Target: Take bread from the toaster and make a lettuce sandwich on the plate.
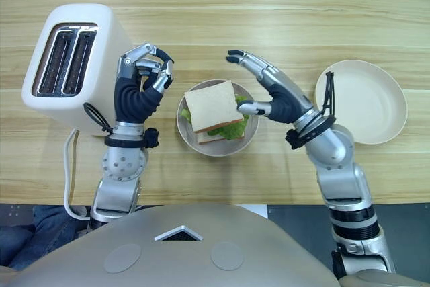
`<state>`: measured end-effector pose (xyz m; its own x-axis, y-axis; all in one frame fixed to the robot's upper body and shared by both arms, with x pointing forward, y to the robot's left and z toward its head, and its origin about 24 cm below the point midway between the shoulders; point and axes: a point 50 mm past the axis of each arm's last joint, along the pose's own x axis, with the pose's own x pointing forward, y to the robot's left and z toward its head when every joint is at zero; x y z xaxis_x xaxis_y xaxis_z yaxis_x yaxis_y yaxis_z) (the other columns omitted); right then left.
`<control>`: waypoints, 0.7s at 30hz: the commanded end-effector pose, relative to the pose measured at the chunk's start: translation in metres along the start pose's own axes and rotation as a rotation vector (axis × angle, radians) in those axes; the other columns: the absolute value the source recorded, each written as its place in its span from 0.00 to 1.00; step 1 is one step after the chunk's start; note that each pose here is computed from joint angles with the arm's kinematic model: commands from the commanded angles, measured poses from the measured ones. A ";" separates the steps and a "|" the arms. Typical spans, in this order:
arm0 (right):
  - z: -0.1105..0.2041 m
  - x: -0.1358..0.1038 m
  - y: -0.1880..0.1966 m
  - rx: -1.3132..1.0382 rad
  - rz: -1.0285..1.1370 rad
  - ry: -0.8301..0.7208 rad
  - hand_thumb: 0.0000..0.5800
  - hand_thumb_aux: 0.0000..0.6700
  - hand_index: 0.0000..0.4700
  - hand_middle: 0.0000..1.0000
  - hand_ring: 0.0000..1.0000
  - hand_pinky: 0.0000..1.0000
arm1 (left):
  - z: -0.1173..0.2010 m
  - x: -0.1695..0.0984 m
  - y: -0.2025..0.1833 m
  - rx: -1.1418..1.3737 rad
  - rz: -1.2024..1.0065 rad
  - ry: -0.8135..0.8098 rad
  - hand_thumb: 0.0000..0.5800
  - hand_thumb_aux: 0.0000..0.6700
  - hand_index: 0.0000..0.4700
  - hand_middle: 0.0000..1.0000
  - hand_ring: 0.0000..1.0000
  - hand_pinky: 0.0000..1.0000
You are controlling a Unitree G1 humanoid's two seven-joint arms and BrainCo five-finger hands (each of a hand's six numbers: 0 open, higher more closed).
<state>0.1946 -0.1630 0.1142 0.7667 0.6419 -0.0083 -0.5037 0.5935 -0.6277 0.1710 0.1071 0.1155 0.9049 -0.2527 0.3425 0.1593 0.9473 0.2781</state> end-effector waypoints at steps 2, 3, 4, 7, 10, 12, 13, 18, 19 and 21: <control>-0.009 -0.032 0.006 0.245 0.297 -0.030 1.00 1.00 1.00 0.96 0.96 0.96 | 0.008 -0.037 -0.013 -0.155 -0.399 0.069 1.00 1.00 1.00 1.00 1.00 1.00; -0.013 -0.039 0.011 0.251 0.377 -0.005 1.00 1.00 1.00 1.00 1.00 1.00 | 0.005 -0.048 -0.017 -0.174 -0.491 0.111 1.00 1.00 1.00 1.00 1.00 1.00; -0.017 -0.045 0.016 0.249 0.440 0.021 1.00 1.00 1.00 1.00 1.00 1.00 | 0.003 -0.057 -0.022 -0.191 -0.569 0.146 1.00 1.00 1.00 1.00 1.00 1.00; -0.023 -0.056 0.029 0.215 0.580 0.081 1.00 1.00 1.00 1.00 1.00 1.00 | -0.010 -0.084 -0.036 -0.194 -0.776 0.274 1.00 1.00 1.00 1.00 1.00 1.00; -0.030 -0.060 0.043 0.128 0.685 0.138 1.00 1.00 1.00 1.00 1.00 1.00 | -0.036 -0.094 -0.038 -0.086 -0.831 0.398 1.00 1.00 1.00 1.00 1.00 1.00; -0.035 -0.058 0.054 0.066 0.726 0.159 1.00 1.00 1.00 1.00 1.00 1.00 | -0.051 -0.094 -0.040 -0.018 -0.837 0.446 1.00 1.00 1.00 1.00 1.00 1.00; -0.037 -0.056 0.057 0.031 0.733 0.168 1.00 1.00 1.00 1.00 1.00 1.00 | -0.057 -0.094 -0.041 0.021 -0.841 0.467 1.00 1.00 1.00 1.00 1.00 1.00; -0.050 -0.046 0.079 -0.112 0.788 0.197 1.00 1.00 1.00 1.00 1.00 1.00 | -0.083 -0.092 -0.047 0.144 -0.832 0.548 1.00 1.00 1.00 1.00 1.00 1.00; -0.051 -0.045 0.082 -0.126 0.800 0.195 1.00 1.00 1.00 1.00 1.00 1.00 | -0.086 -0.091 -0.047 0.158 -0.835 0.560 1.00 1.00 1.00 1.00 1.00 1.00; -0.054 -0.039 0.085 -0.147 0.794 0.196 1.00 1.00 1.00 0.98 0.98 0.98 | -0.090 -0.091 -0.047 0.172 -0.841 0.576 1.00 1.00 1.00 1.00 1.00 1.00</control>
<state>0.1394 -0.1658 0.0259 0.2627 0.7547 -0.6012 -0.8813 -0.0659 -0.4679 0.1211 0.0948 0.0087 0.6126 -0.6943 -0.3778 0.7859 0.4842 0.3846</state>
